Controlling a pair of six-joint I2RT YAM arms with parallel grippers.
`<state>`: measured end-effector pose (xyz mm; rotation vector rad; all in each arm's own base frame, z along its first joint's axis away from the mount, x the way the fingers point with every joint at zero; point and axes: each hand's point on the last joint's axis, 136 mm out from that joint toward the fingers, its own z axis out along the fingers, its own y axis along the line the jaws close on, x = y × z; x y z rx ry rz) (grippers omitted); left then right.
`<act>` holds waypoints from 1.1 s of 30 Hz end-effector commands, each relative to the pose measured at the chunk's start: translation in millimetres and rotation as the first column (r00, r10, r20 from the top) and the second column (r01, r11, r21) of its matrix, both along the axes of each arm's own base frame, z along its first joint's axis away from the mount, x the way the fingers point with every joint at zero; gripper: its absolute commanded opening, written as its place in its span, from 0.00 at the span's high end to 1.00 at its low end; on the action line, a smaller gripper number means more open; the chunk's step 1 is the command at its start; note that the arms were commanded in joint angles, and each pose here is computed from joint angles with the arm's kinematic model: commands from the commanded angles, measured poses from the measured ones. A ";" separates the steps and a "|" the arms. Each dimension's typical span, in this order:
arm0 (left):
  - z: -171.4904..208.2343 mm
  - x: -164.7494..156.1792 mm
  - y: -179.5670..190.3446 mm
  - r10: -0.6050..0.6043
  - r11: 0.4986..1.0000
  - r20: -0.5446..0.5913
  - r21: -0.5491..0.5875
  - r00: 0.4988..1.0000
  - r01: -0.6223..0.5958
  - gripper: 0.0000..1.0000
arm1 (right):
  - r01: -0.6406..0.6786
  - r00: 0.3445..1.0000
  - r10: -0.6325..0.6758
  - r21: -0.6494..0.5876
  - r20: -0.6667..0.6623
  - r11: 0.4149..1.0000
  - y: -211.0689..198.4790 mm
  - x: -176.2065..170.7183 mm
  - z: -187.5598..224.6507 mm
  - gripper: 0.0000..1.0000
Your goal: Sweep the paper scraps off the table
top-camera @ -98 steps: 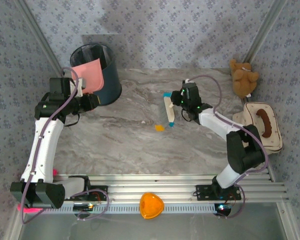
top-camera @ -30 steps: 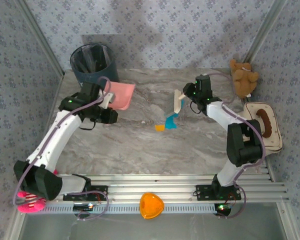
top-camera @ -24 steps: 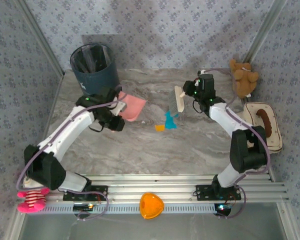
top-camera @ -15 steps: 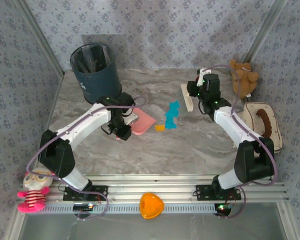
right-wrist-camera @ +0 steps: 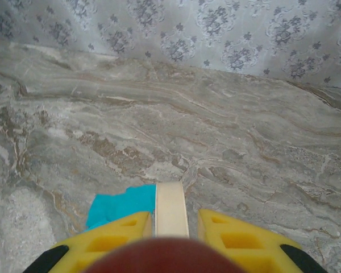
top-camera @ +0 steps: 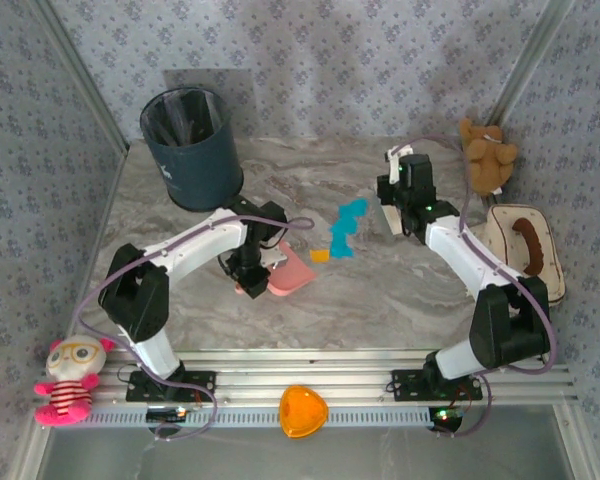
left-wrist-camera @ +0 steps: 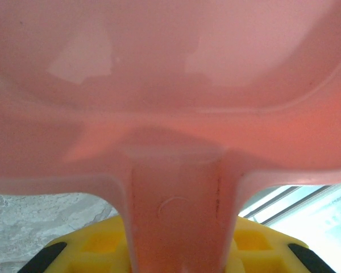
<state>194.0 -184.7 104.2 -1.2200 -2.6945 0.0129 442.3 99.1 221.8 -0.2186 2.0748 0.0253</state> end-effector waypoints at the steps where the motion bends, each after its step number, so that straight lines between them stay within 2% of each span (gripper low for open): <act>1: 2.8 -12.0 4.0 -0.045 0.998 -0.059 0.034 0.997 0.047 1.00 | -0.012 1.000 0.011 -0.063 -0.012 0.998 4.1 -3.9 -6.9 1.00; 6: -4.0 -15.4 2.4 -0.058 0.997 -0.081 0.047 0.995 0.062 1.00 | -0.027 0.999 0.024 -0.064 -0.037 0.998 13.8 -10.7 -17.9 1.00; 17: -29.5 1.6 -6.1 -0.075 0.990 -0.089 0.113 0.993 0.085 1.00 | -0.053 0.996 0.049 -0.052 -0.076 0.997 34.4 -29.4 -40.7 1.00; 33: -48.6 19.3 -25.6 -0.098 0.989 -0.108 0.097 0.989 0.109 1.00 | -0.219 0.969 0.221 0.023 -0.111 0.975 85.9 -59.9 -55.5 1.00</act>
